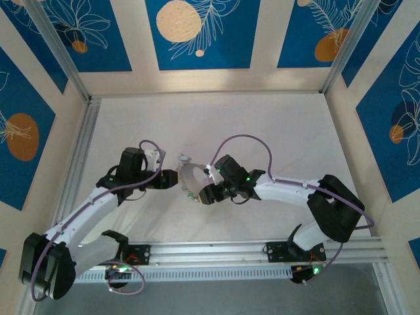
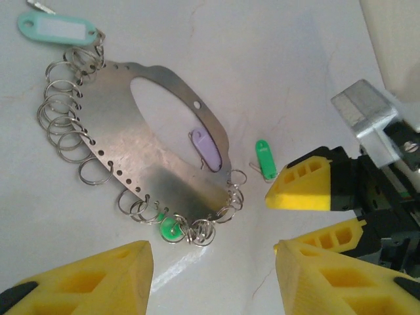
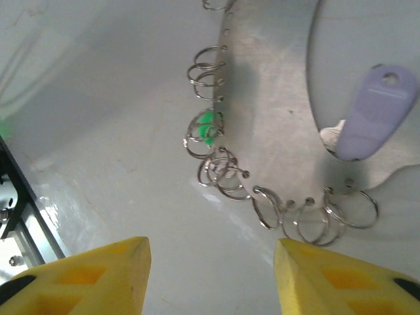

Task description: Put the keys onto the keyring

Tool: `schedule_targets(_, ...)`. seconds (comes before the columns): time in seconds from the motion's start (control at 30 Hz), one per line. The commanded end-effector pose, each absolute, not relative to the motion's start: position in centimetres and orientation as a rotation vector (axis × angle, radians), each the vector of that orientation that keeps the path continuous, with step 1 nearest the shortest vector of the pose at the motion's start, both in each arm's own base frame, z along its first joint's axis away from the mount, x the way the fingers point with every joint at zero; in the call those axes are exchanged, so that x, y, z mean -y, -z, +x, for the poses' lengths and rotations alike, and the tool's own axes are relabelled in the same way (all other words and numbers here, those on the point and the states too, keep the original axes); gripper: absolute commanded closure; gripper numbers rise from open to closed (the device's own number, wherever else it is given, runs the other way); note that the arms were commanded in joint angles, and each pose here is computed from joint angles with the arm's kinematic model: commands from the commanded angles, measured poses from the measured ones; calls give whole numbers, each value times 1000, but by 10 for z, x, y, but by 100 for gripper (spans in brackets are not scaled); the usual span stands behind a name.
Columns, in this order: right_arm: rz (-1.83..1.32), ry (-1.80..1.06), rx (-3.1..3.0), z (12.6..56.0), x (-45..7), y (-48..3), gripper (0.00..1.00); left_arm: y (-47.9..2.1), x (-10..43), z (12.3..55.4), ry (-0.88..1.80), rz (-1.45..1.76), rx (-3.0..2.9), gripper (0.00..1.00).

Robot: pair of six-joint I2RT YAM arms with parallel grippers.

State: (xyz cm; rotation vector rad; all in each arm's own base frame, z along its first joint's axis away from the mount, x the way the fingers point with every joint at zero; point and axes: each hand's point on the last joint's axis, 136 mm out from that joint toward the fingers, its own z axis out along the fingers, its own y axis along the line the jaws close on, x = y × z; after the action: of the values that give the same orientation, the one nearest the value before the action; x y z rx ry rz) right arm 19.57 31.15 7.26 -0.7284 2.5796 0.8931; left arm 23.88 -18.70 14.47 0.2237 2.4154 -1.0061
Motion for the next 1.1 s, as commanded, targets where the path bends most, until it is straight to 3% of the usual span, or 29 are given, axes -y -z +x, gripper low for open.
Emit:
schedule_targets(0.0, -747, -848, -2584, 199, -311, -75, 47, -164, 183, 239, 1001, 242, -2330, 48)
schedule_targets(0.53, -767, -774, -2575, 204, -314, -75, 59, -176, 173, 227, 969, 232, -2294, 47)
schedule_targets(1.07, -861, -615, -2664, 210, -316, -44, 59, -174, 170, 228, 934, 238, -2299, 47)
